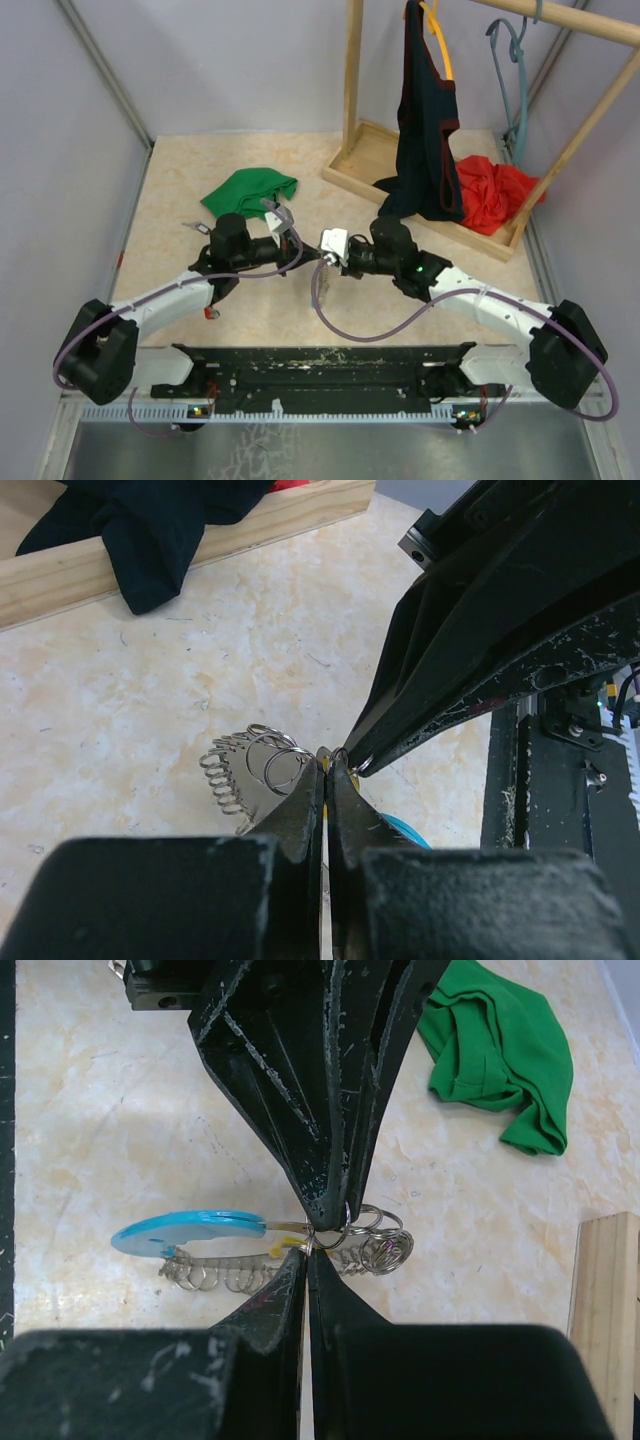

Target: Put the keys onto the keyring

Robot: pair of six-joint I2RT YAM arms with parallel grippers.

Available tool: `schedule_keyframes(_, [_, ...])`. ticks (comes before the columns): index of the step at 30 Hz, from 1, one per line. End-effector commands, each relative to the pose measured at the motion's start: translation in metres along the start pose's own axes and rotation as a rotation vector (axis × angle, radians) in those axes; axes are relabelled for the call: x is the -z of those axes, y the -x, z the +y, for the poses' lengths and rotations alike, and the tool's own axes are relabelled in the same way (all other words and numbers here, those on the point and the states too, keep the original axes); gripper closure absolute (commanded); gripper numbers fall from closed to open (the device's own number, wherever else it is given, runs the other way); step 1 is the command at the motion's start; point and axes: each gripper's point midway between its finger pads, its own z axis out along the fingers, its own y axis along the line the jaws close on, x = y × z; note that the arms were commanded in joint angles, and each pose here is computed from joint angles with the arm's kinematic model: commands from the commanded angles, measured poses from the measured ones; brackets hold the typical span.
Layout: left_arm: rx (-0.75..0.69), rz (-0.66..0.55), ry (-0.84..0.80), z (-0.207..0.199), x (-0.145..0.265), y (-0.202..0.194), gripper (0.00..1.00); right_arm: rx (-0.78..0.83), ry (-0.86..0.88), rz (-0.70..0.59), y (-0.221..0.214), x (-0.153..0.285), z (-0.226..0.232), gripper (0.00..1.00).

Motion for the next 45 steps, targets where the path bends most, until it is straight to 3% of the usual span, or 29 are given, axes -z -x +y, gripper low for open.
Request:
schedule_keyframes(1, [-0.029, -0.158, 0.059, 0.006, 0.003, 0.037, 1.0, 0.008, 0.049, -0.075, 0.017, -0.009, 0.012, 1.0])
schedule_keyframes(10, [-0.017, -0.167, 0.066, 0.007, 0.004, 0.035, 1.0, 0.015, -0.012, -0.038, 0.016, -0.01, -0.003, 1.0])
schedule_keyframes(16, [-0.06, -0.097, 0.064, 0.008, 0.009, 0.019, 0.79, 0.063, -0.054, -0.039, 0.031, 0.0, -0.016, 1.0])
schedule_keyframes(23, [-0.133, -0.058, 0.036, 0.007, 0.015, 0.017, 0.69, 0.081, -0.019, -0.029, 0.037, 0.003, -0.014, 1.0])
schedule_keyframes(30, [-0.239, -0.031, -0.094, -0.005, 0.017, 0.013, 0.59, 0.109, -0.004, -0.03, 0.044, 0.006, -0.015, 1.0])
schedule_keyframes(45, [-0.339, 0.034, -0.273, -0.012, 0.01, 0.003, 0.57, 0.115, 0.023, -0.036, 0.048, 0.006, -0.012, 1.0])
